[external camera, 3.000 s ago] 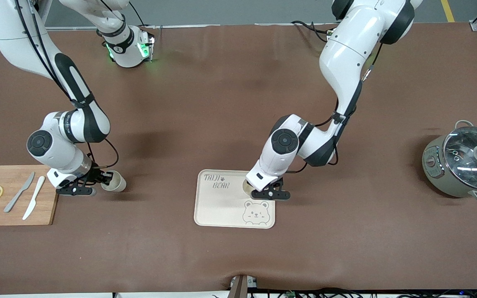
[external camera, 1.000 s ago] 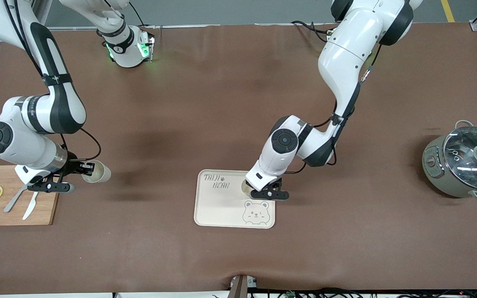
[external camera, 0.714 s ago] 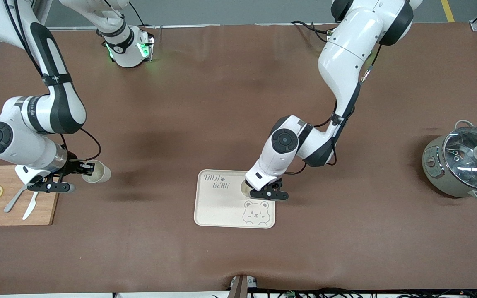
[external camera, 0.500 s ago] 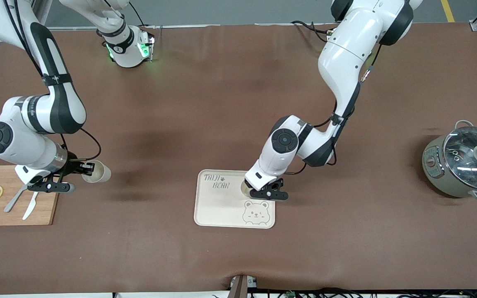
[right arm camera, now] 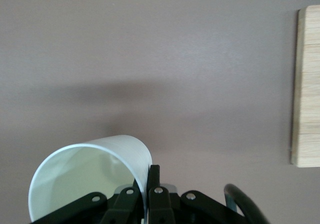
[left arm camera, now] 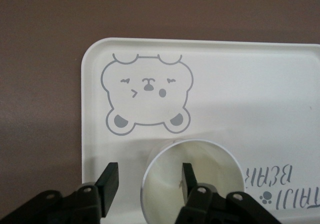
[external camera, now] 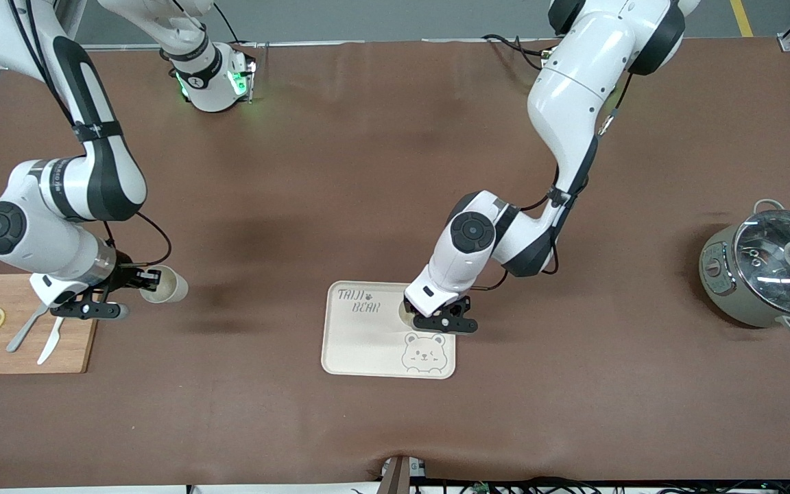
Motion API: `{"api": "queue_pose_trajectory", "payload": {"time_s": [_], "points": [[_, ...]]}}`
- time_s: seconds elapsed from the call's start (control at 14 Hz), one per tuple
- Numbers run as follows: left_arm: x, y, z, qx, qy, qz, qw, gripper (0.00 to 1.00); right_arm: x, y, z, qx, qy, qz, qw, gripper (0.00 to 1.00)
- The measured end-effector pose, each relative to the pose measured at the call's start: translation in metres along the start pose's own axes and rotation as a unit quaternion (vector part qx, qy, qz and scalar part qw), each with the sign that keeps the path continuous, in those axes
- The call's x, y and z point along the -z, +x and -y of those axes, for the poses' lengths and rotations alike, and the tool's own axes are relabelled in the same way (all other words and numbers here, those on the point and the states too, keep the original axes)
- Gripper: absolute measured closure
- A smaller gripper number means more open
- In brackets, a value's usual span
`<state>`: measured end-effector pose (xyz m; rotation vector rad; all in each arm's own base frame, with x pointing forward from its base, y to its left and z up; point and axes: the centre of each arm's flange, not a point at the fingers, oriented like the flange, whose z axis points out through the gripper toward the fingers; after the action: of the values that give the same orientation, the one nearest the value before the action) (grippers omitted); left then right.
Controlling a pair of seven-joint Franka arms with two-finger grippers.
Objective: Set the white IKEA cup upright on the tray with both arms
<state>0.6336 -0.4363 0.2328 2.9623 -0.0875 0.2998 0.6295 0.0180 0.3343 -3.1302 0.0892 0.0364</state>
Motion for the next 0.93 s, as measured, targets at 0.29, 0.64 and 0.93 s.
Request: {"api": "queue_pose_trajectory", "payload": {"time_s": [0.29,0.64,0.93], "points": [[0.009,0.004,0.0,0.001,-0.001,-0.005,1.0,0.28,0.016,-0.004,0.056,-0.027,0.003,-0.013,1.0,0.96],[0.033,0.013,0.006,0.006,0.008,0.001,1.0,0.23,0.051,-0.009,0.128,-0.092,0.051,-0.012,0.994,0.96],[0.054,0.028,0.025,0.007,0.017,0.004,1.0,0.22,0.062,-0.011,0.15,-0.111,0.062,-0.016,0.992,0.96]]}}
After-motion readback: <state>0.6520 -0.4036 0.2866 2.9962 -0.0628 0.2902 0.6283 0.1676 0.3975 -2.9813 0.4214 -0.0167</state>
